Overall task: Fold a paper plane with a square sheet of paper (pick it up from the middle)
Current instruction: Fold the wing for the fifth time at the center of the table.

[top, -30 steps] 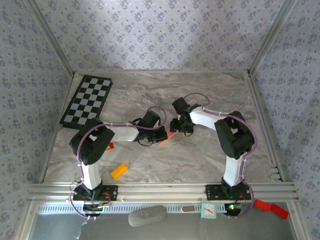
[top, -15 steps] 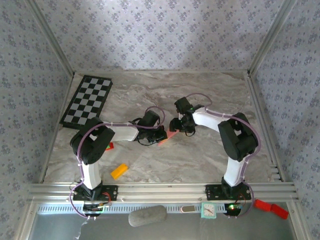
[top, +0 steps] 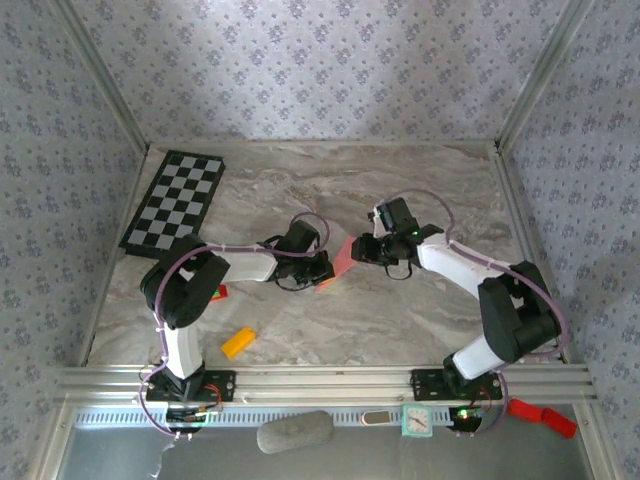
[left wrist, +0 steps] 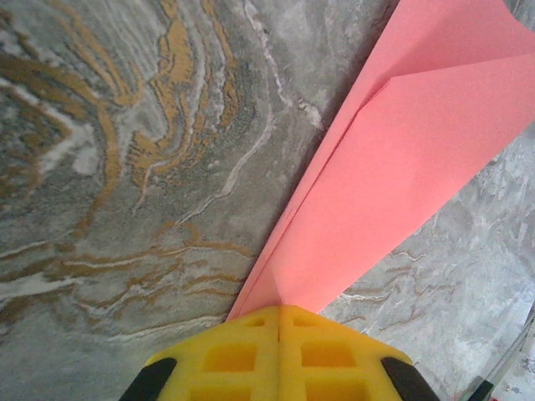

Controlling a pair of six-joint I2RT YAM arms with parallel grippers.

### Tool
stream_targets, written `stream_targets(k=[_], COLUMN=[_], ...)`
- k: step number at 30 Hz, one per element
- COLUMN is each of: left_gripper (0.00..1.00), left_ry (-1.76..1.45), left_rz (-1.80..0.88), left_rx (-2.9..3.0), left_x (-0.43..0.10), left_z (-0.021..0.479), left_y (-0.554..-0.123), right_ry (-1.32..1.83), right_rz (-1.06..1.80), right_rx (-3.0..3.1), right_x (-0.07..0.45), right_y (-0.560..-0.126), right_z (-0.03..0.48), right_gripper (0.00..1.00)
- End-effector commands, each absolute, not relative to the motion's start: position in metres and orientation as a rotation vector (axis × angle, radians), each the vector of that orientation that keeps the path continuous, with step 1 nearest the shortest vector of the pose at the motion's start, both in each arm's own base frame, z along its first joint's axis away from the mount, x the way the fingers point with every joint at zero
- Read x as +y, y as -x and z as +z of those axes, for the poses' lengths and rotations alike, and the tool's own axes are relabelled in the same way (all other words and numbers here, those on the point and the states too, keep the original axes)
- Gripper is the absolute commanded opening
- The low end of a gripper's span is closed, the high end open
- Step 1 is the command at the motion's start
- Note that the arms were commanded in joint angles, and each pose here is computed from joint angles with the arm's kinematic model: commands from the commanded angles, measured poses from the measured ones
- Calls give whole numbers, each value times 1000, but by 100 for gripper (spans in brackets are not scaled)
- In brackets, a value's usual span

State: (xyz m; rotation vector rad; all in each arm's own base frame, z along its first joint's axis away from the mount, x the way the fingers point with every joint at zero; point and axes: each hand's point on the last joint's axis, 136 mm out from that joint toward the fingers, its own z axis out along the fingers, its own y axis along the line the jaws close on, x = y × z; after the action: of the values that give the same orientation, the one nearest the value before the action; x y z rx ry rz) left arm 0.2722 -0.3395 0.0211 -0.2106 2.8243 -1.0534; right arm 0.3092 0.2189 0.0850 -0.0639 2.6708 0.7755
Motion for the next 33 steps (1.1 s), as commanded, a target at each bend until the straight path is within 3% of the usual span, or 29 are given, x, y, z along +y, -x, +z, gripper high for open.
stream_targets(k=[1,8,33], left_gripper=[0,0,0], left_ry=[318,328,378], left_rz=[-851,-842,-742], left_rx=[2972,2980,3057], left_x=[-311,-310,-293], left_z=[-19,-21,-36], left_y=[-255,-254,-237], right_ry=[88,118,48], right_rz=[910,933,834], right_rx=[2658,2706,2831], right_x=[242,264,231], right_y=[-310,-311,-328], right_z=[79,56,4], right_gripper=[23,11,8])
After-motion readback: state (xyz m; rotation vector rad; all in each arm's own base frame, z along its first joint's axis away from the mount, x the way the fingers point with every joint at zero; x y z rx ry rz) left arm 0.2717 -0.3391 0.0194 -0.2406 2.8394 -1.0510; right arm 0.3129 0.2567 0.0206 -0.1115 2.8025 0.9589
